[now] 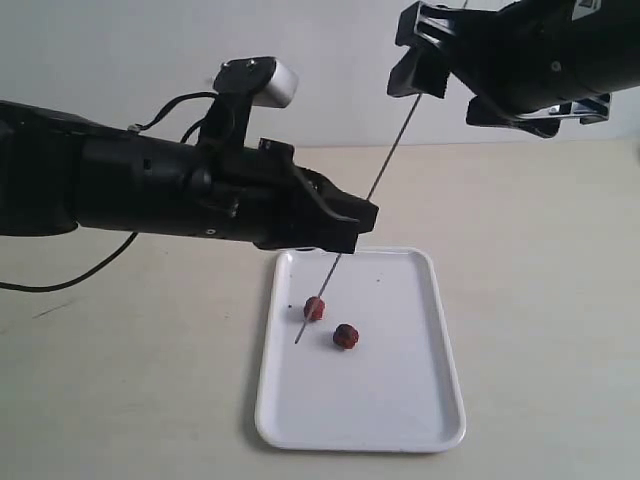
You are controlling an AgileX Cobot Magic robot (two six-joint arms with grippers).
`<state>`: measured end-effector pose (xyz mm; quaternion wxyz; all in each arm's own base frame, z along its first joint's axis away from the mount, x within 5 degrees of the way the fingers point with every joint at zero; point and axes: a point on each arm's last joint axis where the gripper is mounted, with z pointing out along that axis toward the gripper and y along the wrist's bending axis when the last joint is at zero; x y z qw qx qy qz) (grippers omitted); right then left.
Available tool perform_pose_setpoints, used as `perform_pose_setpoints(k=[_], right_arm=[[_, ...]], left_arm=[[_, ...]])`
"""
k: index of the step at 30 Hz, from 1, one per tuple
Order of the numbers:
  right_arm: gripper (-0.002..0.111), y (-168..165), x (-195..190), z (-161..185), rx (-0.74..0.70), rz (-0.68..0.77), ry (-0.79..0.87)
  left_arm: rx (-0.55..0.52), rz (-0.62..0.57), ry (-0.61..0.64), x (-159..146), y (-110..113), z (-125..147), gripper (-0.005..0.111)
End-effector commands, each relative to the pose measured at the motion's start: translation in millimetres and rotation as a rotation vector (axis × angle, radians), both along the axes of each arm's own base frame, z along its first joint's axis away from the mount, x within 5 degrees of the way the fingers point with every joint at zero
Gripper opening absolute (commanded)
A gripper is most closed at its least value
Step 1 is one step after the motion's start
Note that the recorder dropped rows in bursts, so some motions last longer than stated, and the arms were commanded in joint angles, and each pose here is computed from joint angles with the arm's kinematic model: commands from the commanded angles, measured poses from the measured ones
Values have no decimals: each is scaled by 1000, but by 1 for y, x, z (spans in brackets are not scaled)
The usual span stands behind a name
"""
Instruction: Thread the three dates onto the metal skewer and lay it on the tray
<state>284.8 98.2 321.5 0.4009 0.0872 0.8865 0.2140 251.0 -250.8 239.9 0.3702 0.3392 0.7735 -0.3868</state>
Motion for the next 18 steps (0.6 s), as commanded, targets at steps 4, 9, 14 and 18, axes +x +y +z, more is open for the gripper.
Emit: perform_pose_setpoints(k=[4,9,14,18], right_arm=[[82,-3,-7,5,-70,38,-13],[82,-11,-20,16,-157,57,-41],[81,-15,-24,8,-234,69,7],[81,-16,-26,-11,-239,73,13]], left_arm=[[54,70,-14,3,6,-7,0],[112,89,-6,0,16,-21,0],[168,119,-1,-7,32,-31,0],[187,135,-36,-18,44,-23,0]])
